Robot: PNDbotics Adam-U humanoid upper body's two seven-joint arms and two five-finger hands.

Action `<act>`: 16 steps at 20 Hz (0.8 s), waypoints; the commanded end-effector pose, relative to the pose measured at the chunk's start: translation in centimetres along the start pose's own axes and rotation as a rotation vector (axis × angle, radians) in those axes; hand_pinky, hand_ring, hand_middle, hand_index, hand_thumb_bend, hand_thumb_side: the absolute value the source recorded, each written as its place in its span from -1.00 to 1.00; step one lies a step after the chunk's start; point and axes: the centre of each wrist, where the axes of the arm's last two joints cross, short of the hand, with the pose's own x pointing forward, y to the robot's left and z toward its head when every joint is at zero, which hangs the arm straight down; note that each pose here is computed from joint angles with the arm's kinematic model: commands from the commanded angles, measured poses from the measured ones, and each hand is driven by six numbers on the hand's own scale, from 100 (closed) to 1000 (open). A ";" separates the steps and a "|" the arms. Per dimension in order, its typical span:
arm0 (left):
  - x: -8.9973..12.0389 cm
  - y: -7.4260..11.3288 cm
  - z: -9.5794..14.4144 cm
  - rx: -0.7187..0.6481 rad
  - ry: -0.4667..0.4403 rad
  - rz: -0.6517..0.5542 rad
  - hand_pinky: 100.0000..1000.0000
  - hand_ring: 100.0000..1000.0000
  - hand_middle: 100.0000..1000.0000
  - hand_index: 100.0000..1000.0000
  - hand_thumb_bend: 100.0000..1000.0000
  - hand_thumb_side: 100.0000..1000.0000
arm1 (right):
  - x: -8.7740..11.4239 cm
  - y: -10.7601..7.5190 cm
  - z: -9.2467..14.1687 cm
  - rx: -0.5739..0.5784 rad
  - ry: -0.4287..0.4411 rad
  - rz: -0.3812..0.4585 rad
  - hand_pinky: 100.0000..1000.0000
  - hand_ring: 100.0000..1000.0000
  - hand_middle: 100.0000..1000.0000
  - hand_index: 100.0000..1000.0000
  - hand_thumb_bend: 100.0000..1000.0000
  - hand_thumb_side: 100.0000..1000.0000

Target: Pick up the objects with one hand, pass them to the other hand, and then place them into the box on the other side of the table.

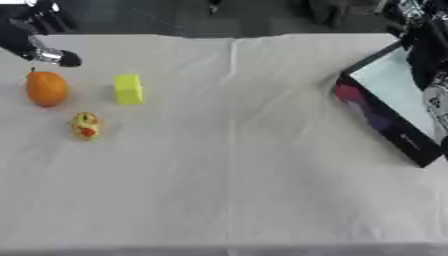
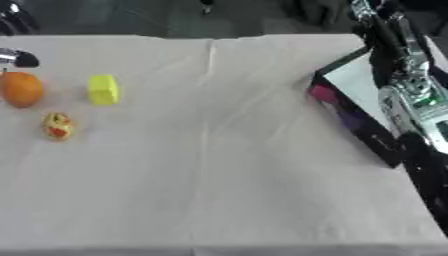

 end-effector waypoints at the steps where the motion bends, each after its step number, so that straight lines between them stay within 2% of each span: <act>1: 0.9 0.9 -0.5 -0.009 0.017 -0.048 0.65 0.69 0.63 0.65 0.06 -0.25 | 0.9 0.0 -0.4 0.010 -0.029 0.010 0.88 0.75 0.80 0.76 -0.52 0.01; 6: 1.0 0.2 -2.5 -0.055 0.104 -0.149 0.65 0.74 0.67 0.68 0.18 -0.43 | 0.7 0.2 -0.4 0.015 -0.023 0.007 0.88 0.75 0.79 0.76 -0.52 0.01; 11: 0.1 -0.9 -3.9 -0.106 0.179 -0.231 0.65 0.77 0.69 0.69 0.23 -0.61 | 0.5 0.2 -0.3 0.018 -0.015 0.007 0.88 0.75 0.79 0.76 -0.52 0.02; 16: -0.6 -1.5 -4.5 -0.130 0.207 -0.242 0.65 0.76 0.69 0.70 0.24 -0.66 | 0.5 0.3 -0.3 0.024 -0.013 0.008 0.89 0.75 0.79 0.76 -0.52 0.02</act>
